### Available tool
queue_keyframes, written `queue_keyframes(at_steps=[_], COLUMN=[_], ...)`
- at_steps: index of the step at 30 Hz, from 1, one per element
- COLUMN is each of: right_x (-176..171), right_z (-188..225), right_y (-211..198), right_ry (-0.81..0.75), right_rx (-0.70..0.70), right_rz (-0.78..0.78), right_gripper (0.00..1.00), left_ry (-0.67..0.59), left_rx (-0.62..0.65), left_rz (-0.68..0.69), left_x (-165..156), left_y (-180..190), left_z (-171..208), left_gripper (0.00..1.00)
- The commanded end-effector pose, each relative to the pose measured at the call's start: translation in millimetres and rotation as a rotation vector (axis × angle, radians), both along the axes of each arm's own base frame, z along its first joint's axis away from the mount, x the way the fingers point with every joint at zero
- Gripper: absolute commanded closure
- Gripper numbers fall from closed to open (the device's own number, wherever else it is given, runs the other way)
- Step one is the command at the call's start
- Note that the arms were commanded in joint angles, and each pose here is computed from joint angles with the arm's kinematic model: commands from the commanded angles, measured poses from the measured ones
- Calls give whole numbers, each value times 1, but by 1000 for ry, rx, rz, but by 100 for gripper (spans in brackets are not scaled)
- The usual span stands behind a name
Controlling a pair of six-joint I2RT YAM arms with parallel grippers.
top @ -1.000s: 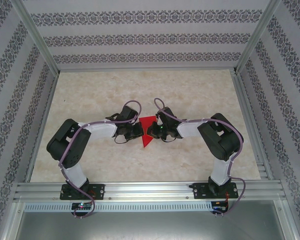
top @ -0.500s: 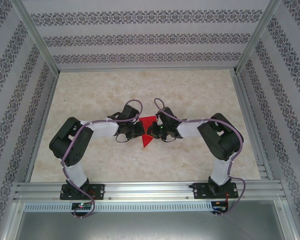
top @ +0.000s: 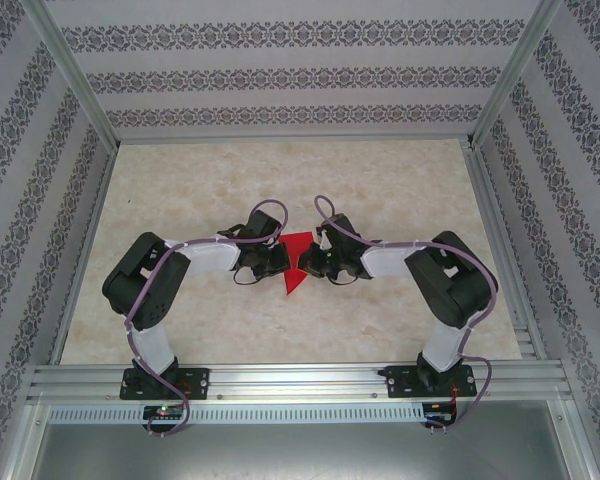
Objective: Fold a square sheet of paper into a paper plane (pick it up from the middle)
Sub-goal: Third fold the triangle at the center of the table.
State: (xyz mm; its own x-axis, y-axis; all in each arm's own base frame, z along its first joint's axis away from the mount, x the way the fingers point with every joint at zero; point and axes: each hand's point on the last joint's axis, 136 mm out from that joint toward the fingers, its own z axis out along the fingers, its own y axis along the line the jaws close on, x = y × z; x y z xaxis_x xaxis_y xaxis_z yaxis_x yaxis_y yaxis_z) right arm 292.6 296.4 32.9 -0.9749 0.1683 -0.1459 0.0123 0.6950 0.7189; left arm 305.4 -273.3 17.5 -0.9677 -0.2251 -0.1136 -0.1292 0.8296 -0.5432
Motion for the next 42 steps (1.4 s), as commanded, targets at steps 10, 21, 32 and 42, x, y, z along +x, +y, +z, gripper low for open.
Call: queue_keyframes(at_steps=[10,21,32,42], right_x=[-50,-51,-54,-58], right_z=[25,22,-4,-20], right_y=[15,25,23,18], right_ry=[-72,-72,-20,10], right_rx=[151,157,95,55], right_rz=[111,113,115,106], right_gripper=[94,94,94,94], left_ry=[84,87,82,77], left_rx=[178,181,183,210], left_rz=[26,24,35,51], left_x=[-27,-31,-29,-29], left_y=[34,34,35,40], left_z=[-42,-45,-44,-45], left_gripper=[99,99,100,100])
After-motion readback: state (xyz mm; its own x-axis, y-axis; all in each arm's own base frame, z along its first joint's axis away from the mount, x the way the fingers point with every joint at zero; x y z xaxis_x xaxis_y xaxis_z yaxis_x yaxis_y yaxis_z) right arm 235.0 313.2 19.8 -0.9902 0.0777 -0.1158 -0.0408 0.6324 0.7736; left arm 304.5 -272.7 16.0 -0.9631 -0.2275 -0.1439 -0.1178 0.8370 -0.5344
